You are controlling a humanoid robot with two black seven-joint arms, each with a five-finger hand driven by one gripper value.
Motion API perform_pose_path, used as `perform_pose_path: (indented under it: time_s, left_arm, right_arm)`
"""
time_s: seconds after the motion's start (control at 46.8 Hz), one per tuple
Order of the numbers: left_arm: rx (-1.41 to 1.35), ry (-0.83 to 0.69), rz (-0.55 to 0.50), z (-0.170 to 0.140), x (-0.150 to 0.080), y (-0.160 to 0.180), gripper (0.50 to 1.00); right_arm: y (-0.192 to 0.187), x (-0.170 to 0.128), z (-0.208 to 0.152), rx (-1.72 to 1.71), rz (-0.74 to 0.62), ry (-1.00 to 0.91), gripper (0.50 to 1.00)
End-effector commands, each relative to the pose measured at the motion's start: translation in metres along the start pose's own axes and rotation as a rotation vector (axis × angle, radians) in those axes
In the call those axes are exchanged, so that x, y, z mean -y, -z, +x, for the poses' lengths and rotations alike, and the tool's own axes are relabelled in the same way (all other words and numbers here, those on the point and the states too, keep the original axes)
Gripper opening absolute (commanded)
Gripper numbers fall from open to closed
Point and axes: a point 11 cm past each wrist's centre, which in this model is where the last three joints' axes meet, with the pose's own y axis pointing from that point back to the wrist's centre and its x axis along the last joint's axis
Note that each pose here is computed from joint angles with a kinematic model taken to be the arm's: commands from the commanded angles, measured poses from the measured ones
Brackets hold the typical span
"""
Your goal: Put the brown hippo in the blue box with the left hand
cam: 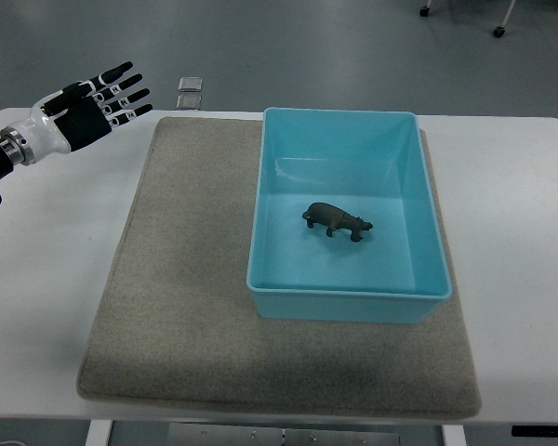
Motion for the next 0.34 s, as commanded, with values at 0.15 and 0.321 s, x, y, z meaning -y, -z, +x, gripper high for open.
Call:
perform_pose_path:
  time_s: [0.15,0.321]
  left_arm:
    - [-0.001,0.001,-0.006,-0.0001,-0.0003,-0.0005,0.999]
    - [0.002,-0.002,-0.008,0.0008,-0.0022,-0.0017,0.999]
  right_arm:
    - [-0.0032,-0.0001,-0.0012,-0.010,-0.007,0.008,0.936]
    - [-0.0030,0.0003,-0.0050,-0.009,-0.007,0.020,0.936]
